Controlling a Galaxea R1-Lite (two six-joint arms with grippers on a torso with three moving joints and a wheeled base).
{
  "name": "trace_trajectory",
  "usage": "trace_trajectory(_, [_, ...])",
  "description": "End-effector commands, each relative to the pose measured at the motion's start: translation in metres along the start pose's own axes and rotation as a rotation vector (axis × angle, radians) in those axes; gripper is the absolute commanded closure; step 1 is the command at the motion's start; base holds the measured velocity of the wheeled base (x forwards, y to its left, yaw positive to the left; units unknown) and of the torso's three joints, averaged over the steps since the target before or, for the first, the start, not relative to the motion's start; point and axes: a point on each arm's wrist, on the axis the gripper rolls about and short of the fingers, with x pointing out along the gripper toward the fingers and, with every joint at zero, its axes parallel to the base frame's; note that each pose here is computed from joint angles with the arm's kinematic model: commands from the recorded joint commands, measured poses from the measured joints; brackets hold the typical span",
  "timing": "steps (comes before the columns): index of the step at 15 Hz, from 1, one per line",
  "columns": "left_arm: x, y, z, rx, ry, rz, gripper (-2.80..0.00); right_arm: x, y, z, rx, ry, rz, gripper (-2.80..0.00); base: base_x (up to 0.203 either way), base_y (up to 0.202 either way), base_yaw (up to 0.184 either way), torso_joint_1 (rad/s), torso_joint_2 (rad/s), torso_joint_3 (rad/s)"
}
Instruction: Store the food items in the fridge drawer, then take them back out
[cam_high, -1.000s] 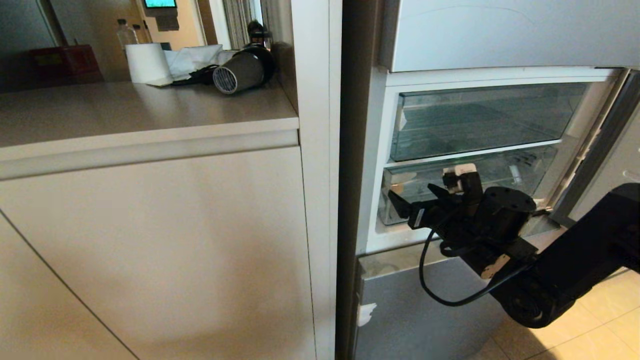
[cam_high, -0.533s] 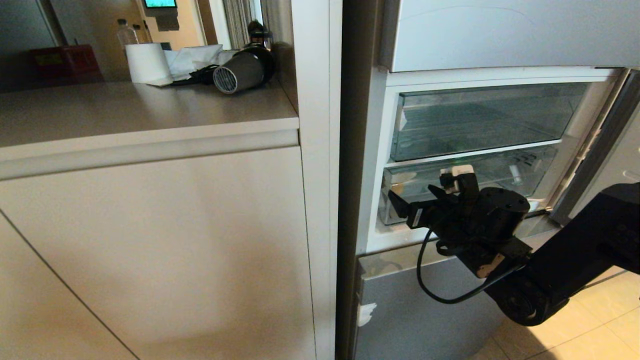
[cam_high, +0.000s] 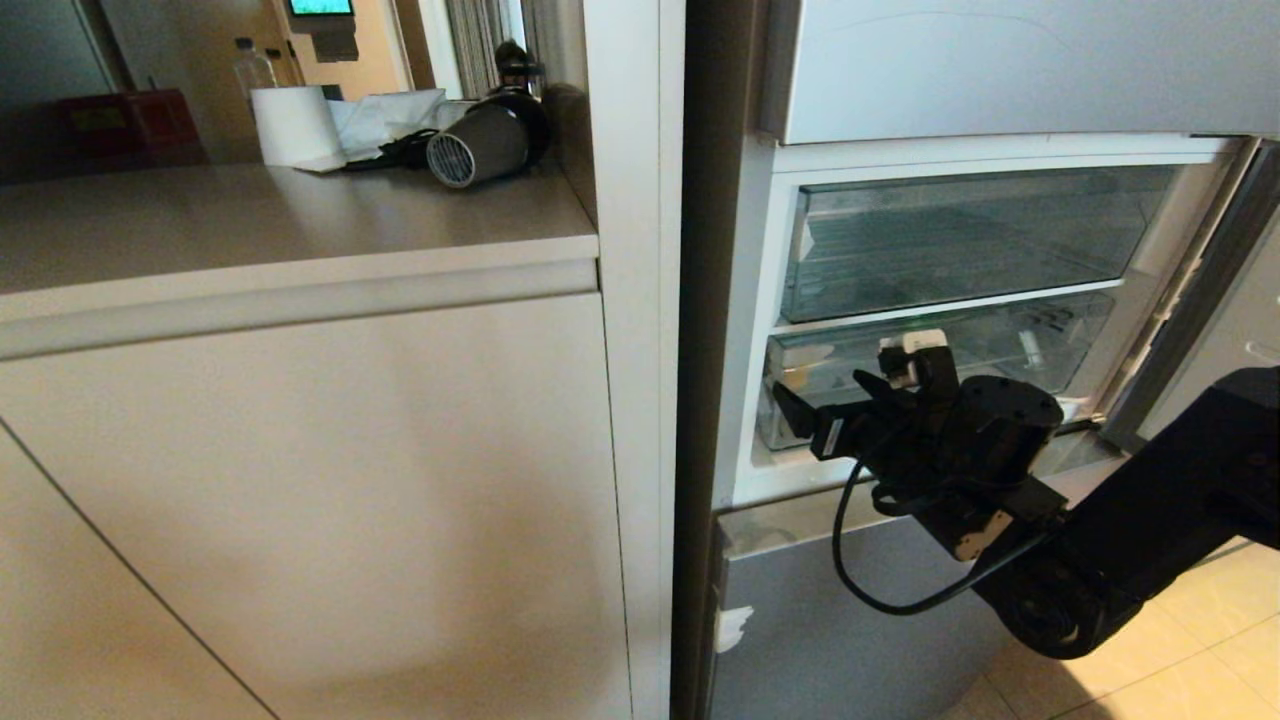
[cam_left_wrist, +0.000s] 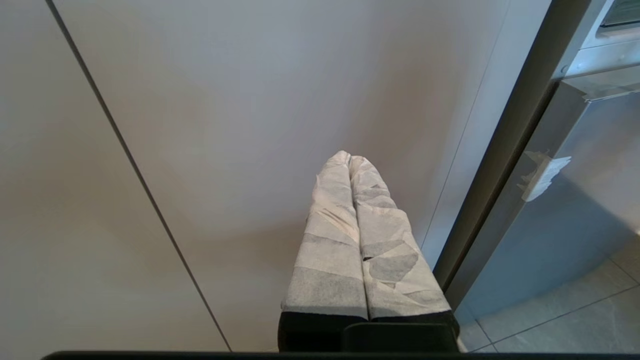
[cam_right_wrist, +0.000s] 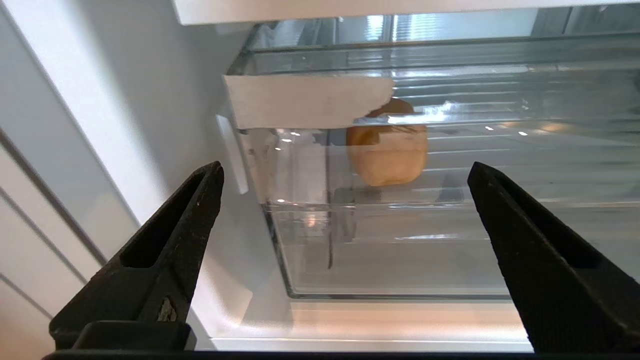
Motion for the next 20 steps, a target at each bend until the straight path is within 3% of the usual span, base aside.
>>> trace_trajectory(1, [0.0001, 0.0, 0.0001, 0.0, 0.001, 0.0, 0.0, -0.0005, 0.0006, 0.0022, 0.004, -0.011, 0.002, -2.8, 0.0, 0.0, 0.0, 0.0, 0.0, 0.0])
trace_trajectory(20, [0.0001, 0.0, 0.0001, 0.0, 0.001, 0.0, 0.0, 0.0093, 0.0092, -0.0043, 0.001, -0.016, 0.027, -2.8, 0.0, 0.0, 0.0, 0.0, 0.0, 0.0])
